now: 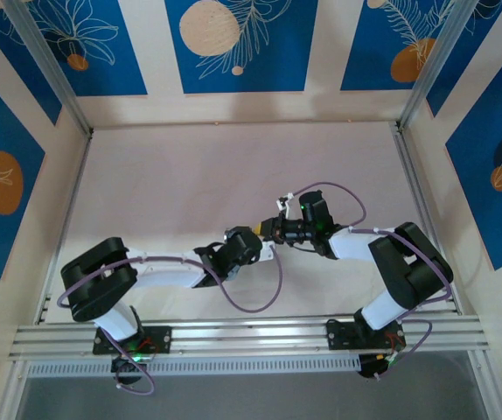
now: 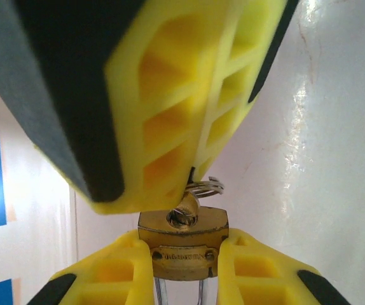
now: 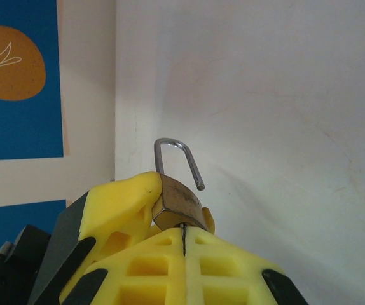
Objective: Unlock with the key
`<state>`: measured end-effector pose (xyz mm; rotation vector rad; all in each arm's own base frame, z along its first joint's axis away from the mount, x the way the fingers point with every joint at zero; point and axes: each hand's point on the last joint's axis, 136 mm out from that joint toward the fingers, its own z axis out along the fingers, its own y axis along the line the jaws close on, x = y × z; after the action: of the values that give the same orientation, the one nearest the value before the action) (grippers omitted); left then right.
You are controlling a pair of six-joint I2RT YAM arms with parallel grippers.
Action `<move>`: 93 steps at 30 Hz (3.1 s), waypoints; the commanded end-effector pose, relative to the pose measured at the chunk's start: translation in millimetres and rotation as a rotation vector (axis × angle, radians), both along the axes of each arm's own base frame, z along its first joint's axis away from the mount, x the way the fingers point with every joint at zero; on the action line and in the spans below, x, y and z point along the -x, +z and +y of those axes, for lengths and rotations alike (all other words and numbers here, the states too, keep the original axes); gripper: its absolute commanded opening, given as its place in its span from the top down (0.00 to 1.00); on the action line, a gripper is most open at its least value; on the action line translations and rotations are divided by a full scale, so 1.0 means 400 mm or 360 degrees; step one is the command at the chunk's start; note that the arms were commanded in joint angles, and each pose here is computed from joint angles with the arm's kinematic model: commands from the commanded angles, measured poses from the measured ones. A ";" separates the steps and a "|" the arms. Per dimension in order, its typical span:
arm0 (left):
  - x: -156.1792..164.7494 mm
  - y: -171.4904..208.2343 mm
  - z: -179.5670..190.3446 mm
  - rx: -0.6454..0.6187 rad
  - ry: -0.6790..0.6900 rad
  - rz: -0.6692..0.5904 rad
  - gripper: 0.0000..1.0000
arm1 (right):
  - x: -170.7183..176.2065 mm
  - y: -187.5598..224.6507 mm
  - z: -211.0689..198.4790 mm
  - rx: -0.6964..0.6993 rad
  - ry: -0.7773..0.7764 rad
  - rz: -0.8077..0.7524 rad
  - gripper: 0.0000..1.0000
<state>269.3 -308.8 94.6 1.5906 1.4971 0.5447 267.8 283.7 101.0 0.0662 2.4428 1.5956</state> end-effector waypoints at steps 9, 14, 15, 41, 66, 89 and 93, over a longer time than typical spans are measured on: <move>0.068 0.170 -0.211 0.0522 -0.0393 -0.0151 0.96 | 0.101 0.097 0.078 -0.0241 0.0370 -0.0077 1.00; 0.060 0.158 -0.194 0.0497 -0.0334 -0.0082 0.97 | 0.092 0.096 0.058 -0.0198 0.0349 -0.0086 0.87; 0.059 0.153 -0.188 0.0496 -0.0317 -0.0053 0.97 | 0.088 0.096 0.049 -0.0181 0.0333 -0.0094 0.86; 0.050 0.042 -0.119 0.0543 -0.0151 0.0471 0.96 | 0.063 0.113 -0.044 0.0011 0.0243 -0.0237 0.66; 0.065 0.022 -0.107 0.0519 -0.0142 0.0648 0.98 | 0.052 0.058 -0.084 0.0180 0.0185 -0.0247 0.60; 0.060 0.054 -0.106 0.0558 -0.0145 0.0647 0.97 | 0.059 -0.004 -0.063 0.0303 0.0291 -0.0222 0.63; 0.054 0.061 -0.103 0.0584 -0.0135 0.0642 0.97 | 0.066 -0.013 -0.058 0.0292 0.0318 -0.0203 0.64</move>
<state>240.9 -340.9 88.3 1.5916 1.7383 -0.0533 243.8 254.0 92.5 -0.2545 2.5576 1.3573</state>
